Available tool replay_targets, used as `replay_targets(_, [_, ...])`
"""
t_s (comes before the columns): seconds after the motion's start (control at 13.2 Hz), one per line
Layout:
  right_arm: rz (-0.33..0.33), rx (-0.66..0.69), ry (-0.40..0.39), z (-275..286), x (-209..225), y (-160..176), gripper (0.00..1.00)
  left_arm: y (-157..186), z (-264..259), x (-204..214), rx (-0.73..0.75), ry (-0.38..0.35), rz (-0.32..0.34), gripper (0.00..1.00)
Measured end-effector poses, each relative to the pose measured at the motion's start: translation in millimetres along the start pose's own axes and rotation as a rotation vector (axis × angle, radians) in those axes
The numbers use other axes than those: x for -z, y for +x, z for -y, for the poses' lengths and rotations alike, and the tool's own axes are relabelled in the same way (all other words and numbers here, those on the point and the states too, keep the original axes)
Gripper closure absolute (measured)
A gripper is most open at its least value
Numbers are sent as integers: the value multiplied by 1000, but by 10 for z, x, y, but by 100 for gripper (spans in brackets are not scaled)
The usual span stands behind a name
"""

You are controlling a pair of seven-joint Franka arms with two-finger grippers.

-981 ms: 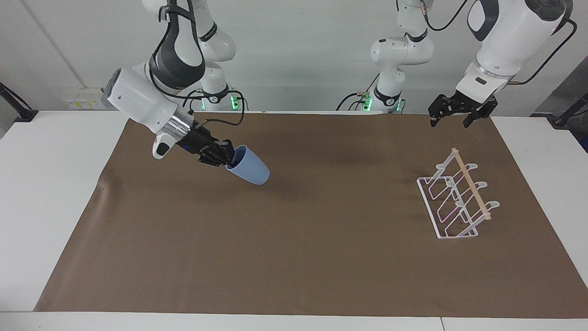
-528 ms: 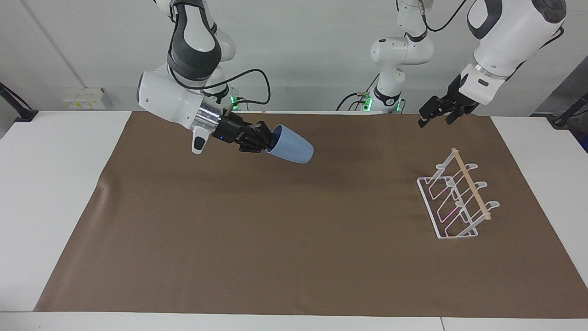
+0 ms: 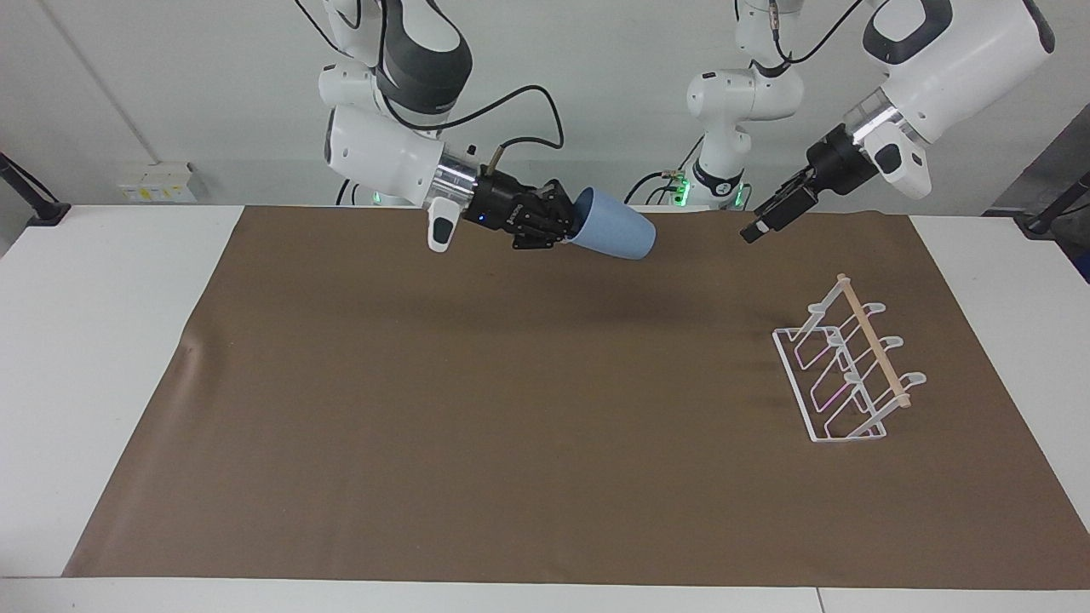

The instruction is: Hang cup on cup holder

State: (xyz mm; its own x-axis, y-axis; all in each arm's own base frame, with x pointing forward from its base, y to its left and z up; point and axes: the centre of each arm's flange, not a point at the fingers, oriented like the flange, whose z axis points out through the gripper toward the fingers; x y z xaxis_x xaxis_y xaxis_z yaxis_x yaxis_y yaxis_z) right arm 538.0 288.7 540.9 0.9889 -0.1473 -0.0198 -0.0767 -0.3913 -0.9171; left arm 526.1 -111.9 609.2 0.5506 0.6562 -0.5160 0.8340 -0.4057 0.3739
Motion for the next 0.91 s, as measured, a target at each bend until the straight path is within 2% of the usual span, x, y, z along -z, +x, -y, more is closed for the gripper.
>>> replay_targets(0.15, [-51,-26,48,139,-206,-151,95,-6,90,-76,133,-85,70,0])
replay_targets(0.38, [-101,-55,86,271,-434,-363,95,-86,98,-20,218,-146,131,0])
replay_targets(0.68, [-106,-95,124,344,-592,-536,95,-143,72,75,232,-188,167,0])
replay_targets(0.91, [-97,-92,123,361,-645,-595,95,-199,54,151,220,-202,165,0])
